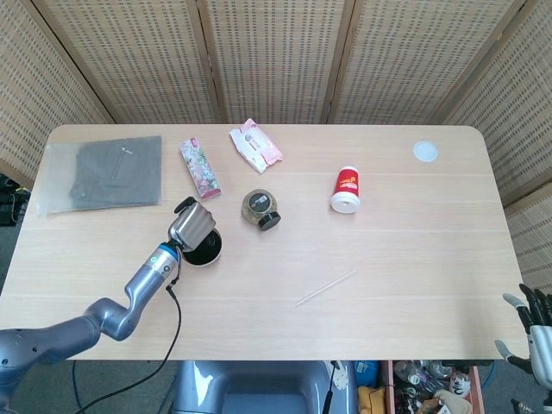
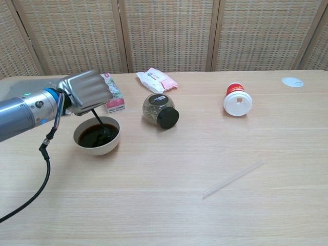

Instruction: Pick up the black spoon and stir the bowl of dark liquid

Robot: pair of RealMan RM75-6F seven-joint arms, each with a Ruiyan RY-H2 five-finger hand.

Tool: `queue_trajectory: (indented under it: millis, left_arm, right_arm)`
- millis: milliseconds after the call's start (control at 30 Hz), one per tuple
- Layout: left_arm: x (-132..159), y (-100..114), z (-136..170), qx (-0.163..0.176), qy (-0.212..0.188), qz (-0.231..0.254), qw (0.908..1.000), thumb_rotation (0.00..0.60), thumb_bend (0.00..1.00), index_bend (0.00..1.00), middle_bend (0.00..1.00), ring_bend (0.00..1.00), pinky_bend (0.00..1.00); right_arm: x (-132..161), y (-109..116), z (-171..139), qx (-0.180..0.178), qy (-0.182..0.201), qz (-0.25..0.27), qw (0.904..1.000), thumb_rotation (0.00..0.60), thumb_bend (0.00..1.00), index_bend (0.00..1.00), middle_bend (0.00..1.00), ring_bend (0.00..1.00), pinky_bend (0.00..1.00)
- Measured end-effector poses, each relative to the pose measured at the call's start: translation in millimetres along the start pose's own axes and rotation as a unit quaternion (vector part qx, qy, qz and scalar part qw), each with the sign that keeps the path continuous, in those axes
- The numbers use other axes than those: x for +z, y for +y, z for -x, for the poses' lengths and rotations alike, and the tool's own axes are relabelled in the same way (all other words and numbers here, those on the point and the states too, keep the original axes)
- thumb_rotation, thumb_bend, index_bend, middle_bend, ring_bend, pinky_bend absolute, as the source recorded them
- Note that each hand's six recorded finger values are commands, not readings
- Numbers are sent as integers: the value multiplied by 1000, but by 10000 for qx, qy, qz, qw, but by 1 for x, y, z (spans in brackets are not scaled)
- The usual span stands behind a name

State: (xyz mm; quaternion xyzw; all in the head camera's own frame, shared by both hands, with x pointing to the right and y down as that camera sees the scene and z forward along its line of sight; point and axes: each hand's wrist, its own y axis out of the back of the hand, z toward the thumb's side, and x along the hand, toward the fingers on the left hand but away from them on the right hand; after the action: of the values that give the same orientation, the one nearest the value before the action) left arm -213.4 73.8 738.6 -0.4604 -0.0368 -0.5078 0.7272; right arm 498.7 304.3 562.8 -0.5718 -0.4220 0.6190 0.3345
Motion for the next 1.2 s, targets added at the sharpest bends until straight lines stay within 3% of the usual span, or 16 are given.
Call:
queue_trajectory:
  millis: [467,733,1200]
  left_arm:
    - [-5,-3,31,77,-155,234,9996,600,399,758,811,692,707]
    - [-2,-2,32,38,-126,270,9995,600,400,755,802,692,707]
    - [7,1,28,-89,-82,236,9996,600,399,638,786,686,707]
  right_arm:
    - [4,2,0,-37,77,10,10000,600,357,243,155,0,0]
    - [3,3,-1,-56,60,14,10000,600,357,243,155,0,0]
    - [2,4,-2,-64,44,11,10000,600,357,243,156,0,0]
